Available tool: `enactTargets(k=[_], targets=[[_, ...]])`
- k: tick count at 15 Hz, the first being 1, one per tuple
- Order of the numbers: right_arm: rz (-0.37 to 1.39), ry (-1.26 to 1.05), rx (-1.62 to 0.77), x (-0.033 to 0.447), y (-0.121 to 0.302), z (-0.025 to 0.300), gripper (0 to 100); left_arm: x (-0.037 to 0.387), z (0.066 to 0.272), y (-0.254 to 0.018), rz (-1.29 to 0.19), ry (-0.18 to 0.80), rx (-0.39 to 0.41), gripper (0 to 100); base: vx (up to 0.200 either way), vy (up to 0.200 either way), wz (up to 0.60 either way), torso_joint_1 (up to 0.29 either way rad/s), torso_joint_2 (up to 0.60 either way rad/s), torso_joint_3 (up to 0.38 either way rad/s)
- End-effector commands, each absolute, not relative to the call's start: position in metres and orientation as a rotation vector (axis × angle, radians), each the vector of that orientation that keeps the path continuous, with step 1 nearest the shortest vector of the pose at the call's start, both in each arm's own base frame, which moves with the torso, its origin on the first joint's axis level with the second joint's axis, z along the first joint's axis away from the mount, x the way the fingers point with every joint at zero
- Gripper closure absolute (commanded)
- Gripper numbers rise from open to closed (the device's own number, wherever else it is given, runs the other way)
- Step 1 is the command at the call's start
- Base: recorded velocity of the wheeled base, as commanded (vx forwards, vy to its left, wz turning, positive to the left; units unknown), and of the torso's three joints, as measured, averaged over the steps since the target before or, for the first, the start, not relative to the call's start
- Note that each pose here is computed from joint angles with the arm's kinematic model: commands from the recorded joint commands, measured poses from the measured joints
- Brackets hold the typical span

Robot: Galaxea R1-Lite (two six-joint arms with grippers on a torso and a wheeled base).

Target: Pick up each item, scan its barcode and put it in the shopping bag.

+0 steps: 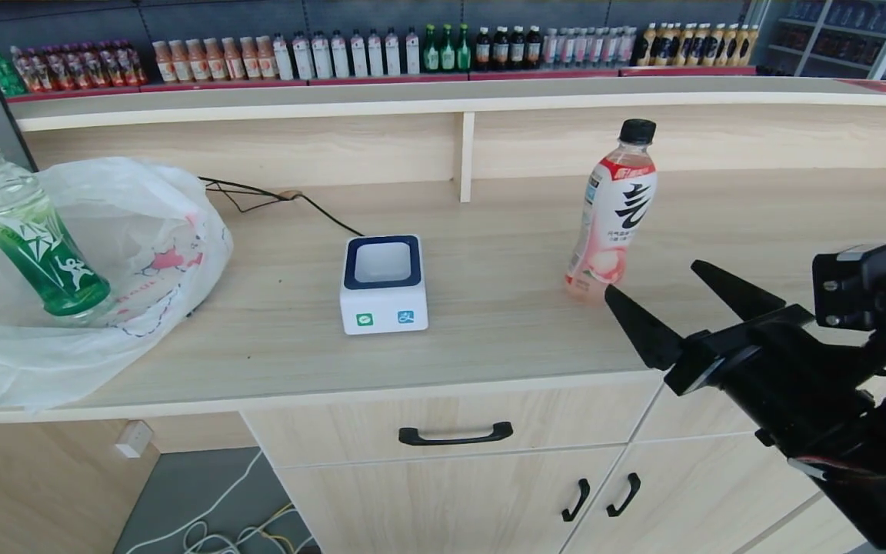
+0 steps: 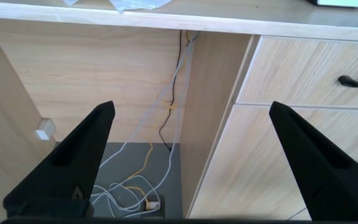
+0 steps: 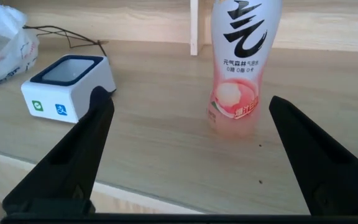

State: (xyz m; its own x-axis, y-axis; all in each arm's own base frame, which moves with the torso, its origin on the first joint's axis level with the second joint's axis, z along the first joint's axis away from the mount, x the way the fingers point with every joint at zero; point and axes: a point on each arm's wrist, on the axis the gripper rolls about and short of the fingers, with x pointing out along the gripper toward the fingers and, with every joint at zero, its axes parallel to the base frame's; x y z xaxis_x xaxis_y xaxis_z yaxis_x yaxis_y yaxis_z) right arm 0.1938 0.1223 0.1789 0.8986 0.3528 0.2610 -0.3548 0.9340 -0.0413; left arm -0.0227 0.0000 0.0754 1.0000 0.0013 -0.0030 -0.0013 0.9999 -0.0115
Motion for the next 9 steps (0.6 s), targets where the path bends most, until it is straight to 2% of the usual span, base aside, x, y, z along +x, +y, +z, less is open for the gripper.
enactTargets(k=[1,2,5,9], targets=[[0.372,-0.248,-0.012,0.213,0.132,0.171,0,-0.023,0.075,0.000,0.002,0.003,-0.012,0,0.000,0.000,0.00,0.000,0.00,0.000],[0.406,-0.263,-0.024,0.222,0.132,0.172,0,-0.023,0.075,0.000,0.002,0.003,-0.012,0,0.000,0.000,0.00,0.000,0.00,0.000],[0.354,-0.314,-0.041,0.237,0.125,0.183,0,-0.023,0.075,0.000,0.002,0.003,-0.012,0,0.000,0.000,0.00,0.000,0.00,0.000],[0.331,-0.310,-0.048,0.244,0.121,0.181,0,-0.023,0.075,0.000,0.002,0.003,-0.012,0,0.000,0.000,0.00,0.000,0.00,0.000]])
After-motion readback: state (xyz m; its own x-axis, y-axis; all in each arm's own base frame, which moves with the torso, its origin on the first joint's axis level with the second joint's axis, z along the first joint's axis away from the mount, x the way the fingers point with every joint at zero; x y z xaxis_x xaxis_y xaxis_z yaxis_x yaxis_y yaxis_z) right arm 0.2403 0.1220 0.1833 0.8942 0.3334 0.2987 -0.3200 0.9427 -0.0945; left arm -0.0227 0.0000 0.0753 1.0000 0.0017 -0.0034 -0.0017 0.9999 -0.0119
